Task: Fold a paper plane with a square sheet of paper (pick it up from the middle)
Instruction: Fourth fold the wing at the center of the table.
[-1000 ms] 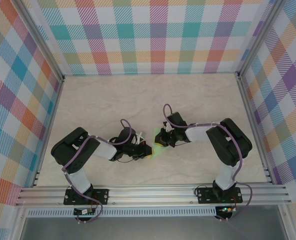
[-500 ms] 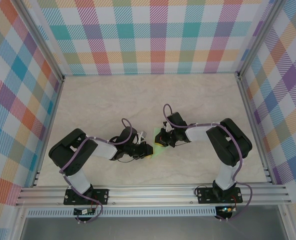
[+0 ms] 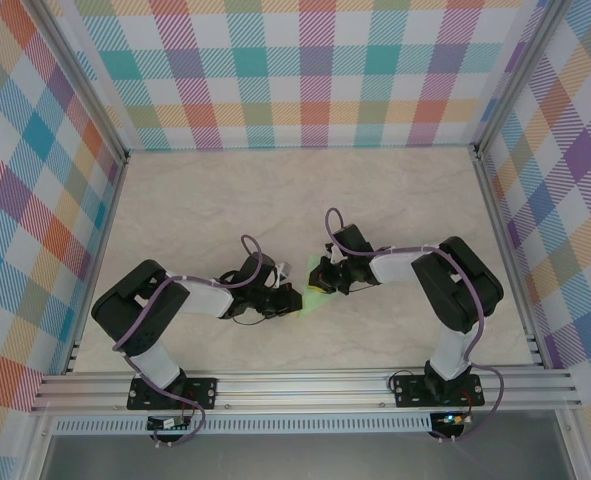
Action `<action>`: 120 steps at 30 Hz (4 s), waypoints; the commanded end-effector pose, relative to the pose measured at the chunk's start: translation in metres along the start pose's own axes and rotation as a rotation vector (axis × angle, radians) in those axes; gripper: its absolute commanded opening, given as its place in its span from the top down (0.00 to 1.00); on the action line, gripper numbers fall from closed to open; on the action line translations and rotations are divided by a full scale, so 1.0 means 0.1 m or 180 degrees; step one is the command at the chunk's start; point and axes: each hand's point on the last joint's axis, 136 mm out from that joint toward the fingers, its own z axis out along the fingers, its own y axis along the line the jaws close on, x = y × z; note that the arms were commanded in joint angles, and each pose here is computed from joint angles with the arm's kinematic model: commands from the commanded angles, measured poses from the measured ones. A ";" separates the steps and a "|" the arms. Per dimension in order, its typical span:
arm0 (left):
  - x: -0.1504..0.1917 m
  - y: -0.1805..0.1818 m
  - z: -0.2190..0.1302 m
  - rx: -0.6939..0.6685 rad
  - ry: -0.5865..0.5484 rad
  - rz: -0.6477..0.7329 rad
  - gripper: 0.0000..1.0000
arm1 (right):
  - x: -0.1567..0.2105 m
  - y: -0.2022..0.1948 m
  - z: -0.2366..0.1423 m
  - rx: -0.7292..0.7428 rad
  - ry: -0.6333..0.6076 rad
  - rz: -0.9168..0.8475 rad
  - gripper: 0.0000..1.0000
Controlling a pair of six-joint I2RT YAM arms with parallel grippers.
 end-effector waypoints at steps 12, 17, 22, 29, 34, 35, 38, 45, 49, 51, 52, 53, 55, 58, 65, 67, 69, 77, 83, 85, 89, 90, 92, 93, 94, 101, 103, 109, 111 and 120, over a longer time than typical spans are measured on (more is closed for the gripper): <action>0.27 0.17 -0.06 -0.0293 0.0309 -0.0009 0.91 | 0.11 -0.40 0.06 0.0357 0.0057 0.0223 0.95; 0.27 0.13 -0.09 -0.0294 0.0332 0.0016 0.89 | 0.11 -0.40 0.07 0.0358 0.0067 0.0220 0.95; 0.25 0.02 -0.13 -0.0186 0.0307 0.0096 0.87 | 0.12 -0.42 0.07 0.0377 0.0076 0.0224 0.95; 0.26 0.06 -0.11 -0.0237 0.0337 0.0099 0.93 | 0.14 -0.45 0.08 0.0404 0.0092 0.0236 0.95; 0.31 0.09 -0.12 -0.0286 0.0391 0.0075 0.97 | 0.13 -0.45 0.08 0.0400 0.0088 0.0229 0.95; 0.33 0.13 -0.12 -0.0337 0.0426 0.0060 0.98 | 0.13 -0.45 0.08 0.0404 0.0088 0.0226 0.95; 0.41 0.24 -0.10 -0.0469 0.0545 0.0017 1.00 | 0.14 -0.48 0.09 0.0420 0.0098 0.0238 0.95; 0.53 0.36 -0.12 -0.0591 0.0673 -0.0021 0.96 | 0.16 -0.53 0.11 0.0472 0.0121 0.0258 0.95; 0.52 0.30 -0.15 -0.0556 0.0664 0.0028 0.95 | 0.16 -0.53 0.10 0.0480 0.0123 0.0260 0.96; 0.50 0.28 -0.16 -0.0573 0.0660 0.0043 0.95 | 0.16 -0.53 0.10 0.0481 0.0119 0.0257 0.96; 0.50 0.28 -0.17 -0.0606 0.0658 0.0050 0.94 | 0.16 -0.53 0.10 0.0475 0.0123 0.0258 0.96; 0.49 0.29 -0.18 -0.0628 0.0653 0.0055 0.95 | 0.15 -0.52 0.10 0.0472 0.0121 0.0254 0.96; 0.49 0.29 -0.18 -0.0642 0.0654 0.0058 0.94 | 0.15 -0.52 0.11 0.0475 0.0126 0.0250 0.96; 0.50 0.29 -0.18 -0.0641 0.0655 0.0058 0.94 | 0.15 -0.52 0.10 0.0479 0.0117 0.0245 0.96; 0.53 0.32 -0.19 -0.0678 0.0692 0.0055 0.93 | 0.15 -0.54 0.10 0.0499 0.0114 0.0252 0.96; 0.54 0.33 -0.20 -0.0675 0.0698 0.0060 0.92 | 0.15 -0.54 0.10 0.0509 0.0115 0.0251 0.96; 0.54 0.33 -0.20 -0.0680 0.0696 0.0066 0.92 | 0.15 -0.55 0.10 0.0516 0.0117 0.0255 0.96; 0.54 0.33 -0.23 -0.0728 0.0701 0.0090 0.90 | 0.15 -0.54 0.10 0.0510 0.0120 0.0246 0.96; 0.55 0.39 -0.24 -0.0794 0.0697 0.0104 0.92 | 0.15 -0.54 0.10 0.0507 0.0120 0.0249 0.96; 0.53 0.40 -0.24 -0.0819 0.0662 0.0087 0.93 | 0.15 -0.54 0.10 0.0508 0.0119 0.0250 0.96; 0.52 0.48 -0.25 -0.0987 0.0678 0.0031 0.94 | 0.16 -0.55 0.10 0.0519 0.0128 0.0256 0.96; 0.52 0.51 -0.25 -0.1046 0.0680 0.0026 0.95 | 0.15 -0.54 0.10 0.0514 0.0124 0.0254 0.96; 0.54 0.60 -0.27 -0.1207 0.0710 -0.0018 0.96 | 0.16 -0.56 0.11 0.0524 0.0133 0.0265 0.96; 0.54 0.63 -0.28 -0.1267 0.0718 -0.0032 0.96 | 0.16 -0.56 0.11 0.0529 0.0136 0.0266 0.96; 0.58 0.69 -0.32 -0.1371 0.0750 -0.0074 0.97 | 0.16 -0.56 0.11 0.0533 0.0133 0.0272 0.96; 0.61 0.71 -0.49 -0.1549 0.0701 -0.0117 0.97 | 0.17 -0.62 0.12 0.0590 0.0129 0.0294 0.96; 0.59 0.63 -0.54 -0.1479 0.0635 -0.0093 0.96 | 0.17 -0.63 0.12 0.0597 0.0134 0.0302 0.96; 0.37 0.29 -0.66 -0.1254 0.0338 0.0086 0.94 | 0.17 -0.63 0.12 0.0613 0.0135 0.0314 0.96; 0.26 0.09 -0.63 -0.1032 0.0220 0.0141 0.93 | 0.17 -0.65 0.12 0.0634 0.0121 0.0319 0.96; -0.15 -0.48 -0.32 -0.0376 0.0016 0.0249 0.92 | 0.16 -0.69 0.12 0.0674 0.0082 0.0382 0.96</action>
